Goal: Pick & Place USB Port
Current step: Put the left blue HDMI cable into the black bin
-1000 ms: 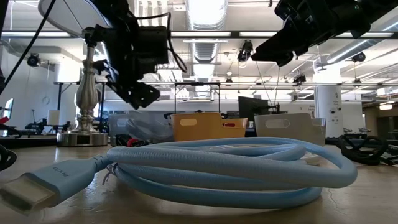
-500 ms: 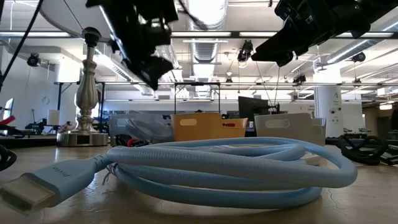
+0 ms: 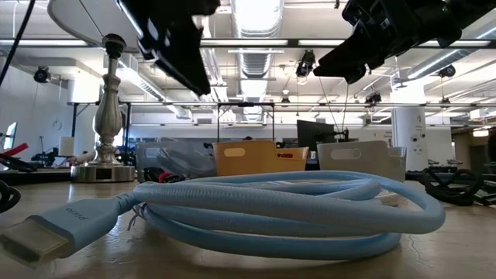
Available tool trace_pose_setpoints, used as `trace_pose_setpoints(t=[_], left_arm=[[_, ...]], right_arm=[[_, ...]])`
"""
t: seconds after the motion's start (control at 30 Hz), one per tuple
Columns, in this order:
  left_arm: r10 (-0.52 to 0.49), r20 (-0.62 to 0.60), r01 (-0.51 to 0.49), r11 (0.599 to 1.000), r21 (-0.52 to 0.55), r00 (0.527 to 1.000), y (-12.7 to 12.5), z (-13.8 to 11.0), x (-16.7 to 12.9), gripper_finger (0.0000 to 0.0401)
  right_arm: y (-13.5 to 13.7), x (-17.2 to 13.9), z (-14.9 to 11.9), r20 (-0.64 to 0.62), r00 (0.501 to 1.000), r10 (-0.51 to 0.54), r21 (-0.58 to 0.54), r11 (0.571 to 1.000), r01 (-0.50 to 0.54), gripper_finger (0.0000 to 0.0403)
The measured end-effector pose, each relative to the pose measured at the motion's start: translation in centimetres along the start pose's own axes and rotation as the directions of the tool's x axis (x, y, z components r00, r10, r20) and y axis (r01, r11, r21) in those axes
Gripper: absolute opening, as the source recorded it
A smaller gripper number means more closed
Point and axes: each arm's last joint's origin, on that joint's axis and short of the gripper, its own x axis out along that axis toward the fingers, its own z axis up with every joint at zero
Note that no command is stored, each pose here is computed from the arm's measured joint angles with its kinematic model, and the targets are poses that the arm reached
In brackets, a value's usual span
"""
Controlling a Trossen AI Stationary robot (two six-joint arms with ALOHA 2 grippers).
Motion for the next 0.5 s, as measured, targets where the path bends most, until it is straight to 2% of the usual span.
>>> trace_pose_setpoints(t=[0.1, 0.23, 0.33, 0.5], left_arm=[[-0.129, 0.019, 0.129, 0.992, 0.013, 0.991, -1.3, 0.2, -0.5, 0.0181], [-0.280, 0.034, 0.280, 0.960, -0.002, 0.959, -2.7, 0.4, -0.7, 0.0181], [-0.352, 0.031, 0.352, 0.936, 0.008, 0.935, -4.0, 0.1, -0.1, 0.0180], [-0.430, -0.039, 0.432, 0.898, 0.083, 0.902, -6.3, -1.2, 2.1, 0.0175]], right_arm=[[0.0, 0.0, 0.0, 0.000, 1.000, 0.000, 0.000, 1.000, 0.000, 0.0178], [0.0, 0.0, 0.0, 0.000, 1.000, 0.000, 0.000, 1.000, 0.000, 0.0178], [0.0, 0.0, 0.0, 0.000, 1.000, 0.000, 0.001, 1.000, 0.000, 0.0178], [0.0, 0.0, 0.0, -0.003, 1.000, 0.000, 0.004, 1.000, 0.000, 0.0178]])
